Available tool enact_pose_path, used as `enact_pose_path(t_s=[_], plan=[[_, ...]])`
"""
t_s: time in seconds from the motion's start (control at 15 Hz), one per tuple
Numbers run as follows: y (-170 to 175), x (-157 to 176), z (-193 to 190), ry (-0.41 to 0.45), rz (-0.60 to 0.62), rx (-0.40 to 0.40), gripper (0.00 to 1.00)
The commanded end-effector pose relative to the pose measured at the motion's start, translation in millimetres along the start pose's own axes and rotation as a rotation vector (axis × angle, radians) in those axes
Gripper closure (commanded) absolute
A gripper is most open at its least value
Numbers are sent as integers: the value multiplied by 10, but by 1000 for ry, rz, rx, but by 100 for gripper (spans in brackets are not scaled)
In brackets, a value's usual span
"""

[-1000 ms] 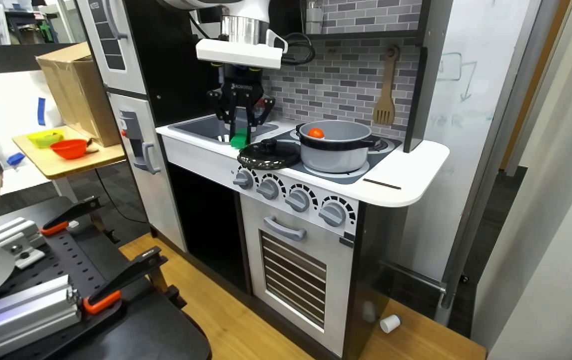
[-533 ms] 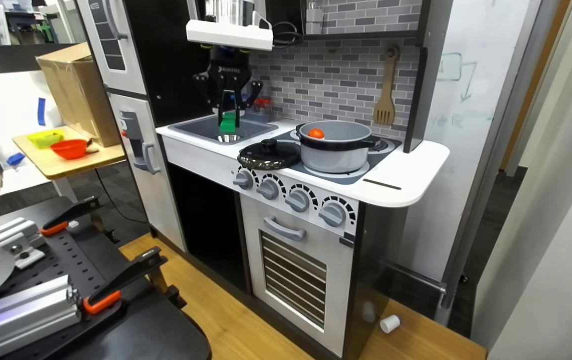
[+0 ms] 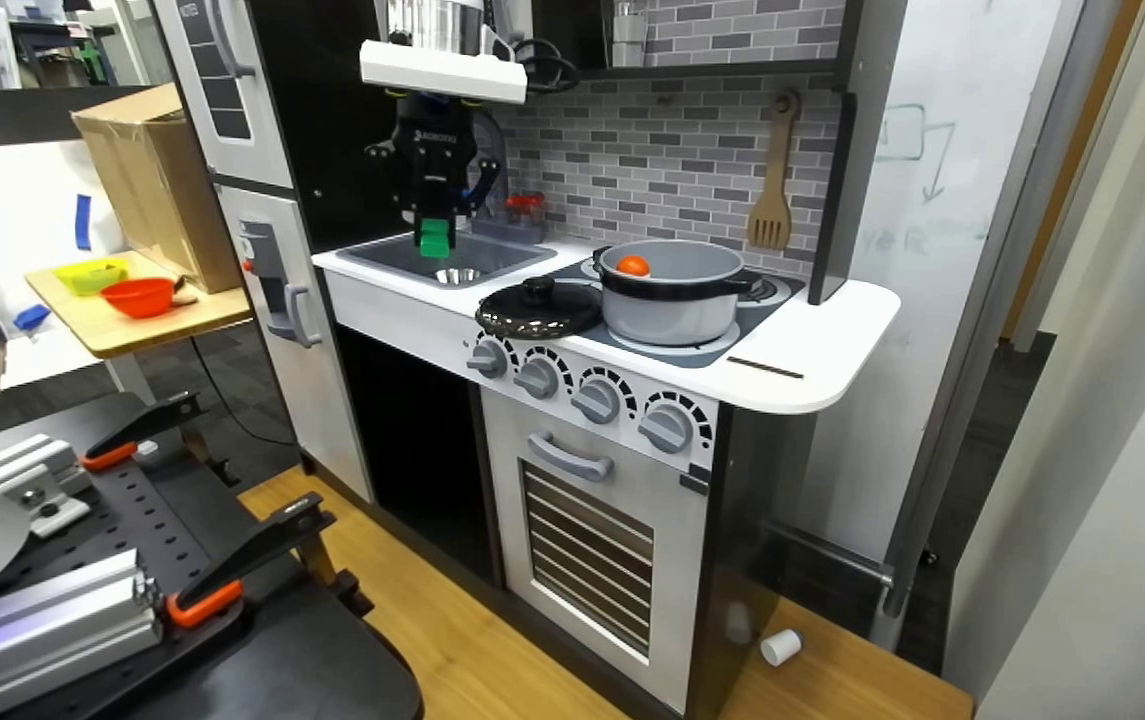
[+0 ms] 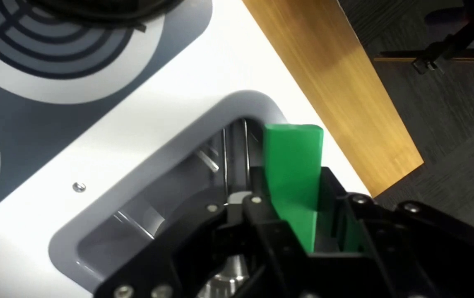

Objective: Pick up and put down the green block then put the salt cellar inside the pot and the green block in the sink

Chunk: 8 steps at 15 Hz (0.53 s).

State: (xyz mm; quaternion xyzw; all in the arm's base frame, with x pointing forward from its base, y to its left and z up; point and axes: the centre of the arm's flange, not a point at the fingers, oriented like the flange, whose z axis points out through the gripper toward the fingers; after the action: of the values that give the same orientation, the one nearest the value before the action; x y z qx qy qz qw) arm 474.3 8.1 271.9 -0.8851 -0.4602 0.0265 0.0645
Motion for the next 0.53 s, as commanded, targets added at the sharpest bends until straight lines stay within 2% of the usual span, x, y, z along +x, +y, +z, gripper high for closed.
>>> enact_pose_path(t_s=[0.0,0.47], plan=[[-117,141,5,8,-72,2,92],[-176,229,41,9,-84,10,92]])
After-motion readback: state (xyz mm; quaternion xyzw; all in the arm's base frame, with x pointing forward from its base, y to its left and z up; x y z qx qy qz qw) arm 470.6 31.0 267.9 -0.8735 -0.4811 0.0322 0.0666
